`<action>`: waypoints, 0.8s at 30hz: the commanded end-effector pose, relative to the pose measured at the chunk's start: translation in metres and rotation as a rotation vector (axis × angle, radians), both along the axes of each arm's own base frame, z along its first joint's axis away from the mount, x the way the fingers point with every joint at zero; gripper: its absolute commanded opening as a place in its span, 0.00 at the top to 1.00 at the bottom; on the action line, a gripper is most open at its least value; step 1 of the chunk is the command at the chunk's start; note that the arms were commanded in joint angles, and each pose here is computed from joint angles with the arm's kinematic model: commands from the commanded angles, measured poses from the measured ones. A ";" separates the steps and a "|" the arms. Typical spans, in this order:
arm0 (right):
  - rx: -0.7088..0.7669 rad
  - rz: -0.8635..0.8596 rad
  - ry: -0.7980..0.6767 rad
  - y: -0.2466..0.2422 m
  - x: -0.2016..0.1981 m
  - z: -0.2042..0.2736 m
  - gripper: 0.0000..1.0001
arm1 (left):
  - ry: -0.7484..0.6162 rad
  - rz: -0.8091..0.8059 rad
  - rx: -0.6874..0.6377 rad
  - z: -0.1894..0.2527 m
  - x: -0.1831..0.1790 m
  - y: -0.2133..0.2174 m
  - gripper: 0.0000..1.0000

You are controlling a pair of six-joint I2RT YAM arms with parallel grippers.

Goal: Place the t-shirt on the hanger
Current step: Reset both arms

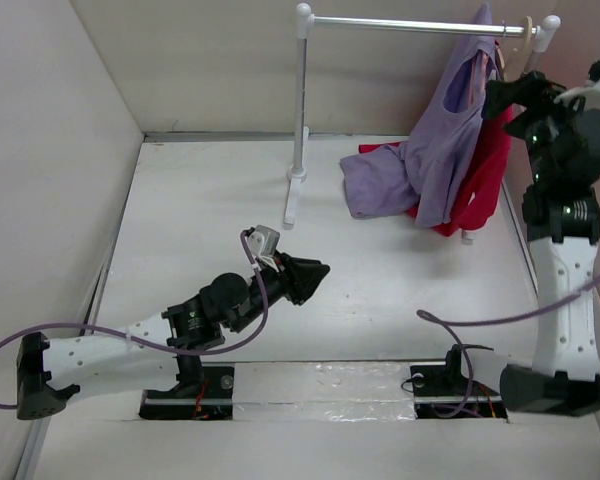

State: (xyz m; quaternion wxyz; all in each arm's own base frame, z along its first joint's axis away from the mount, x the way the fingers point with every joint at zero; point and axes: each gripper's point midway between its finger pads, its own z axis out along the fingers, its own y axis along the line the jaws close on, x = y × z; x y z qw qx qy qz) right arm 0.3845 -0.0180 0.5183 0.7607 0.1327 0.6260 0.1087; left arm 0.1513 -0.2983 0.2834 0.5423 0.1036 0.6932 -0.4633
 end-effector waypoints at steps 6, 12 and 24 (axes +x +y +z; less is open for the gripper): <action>0.024 0.369 -0.225 0.085 -0.119 0.007 0.00 | -0.047 0.139 -0.076 0.083 0.012 0.038 0.60; -0.001 0.538 -0.256 0.115 -0.198 -0.018 0.00 | -0.027 0.171 -0.176 0.117 0.003 0.076 0.45; -0.086 0.395 -0.270 0.084 -0.302 -0.044 0.00 | 0.010 0.213 -0.277 0.126 -0.014 0.145 0.41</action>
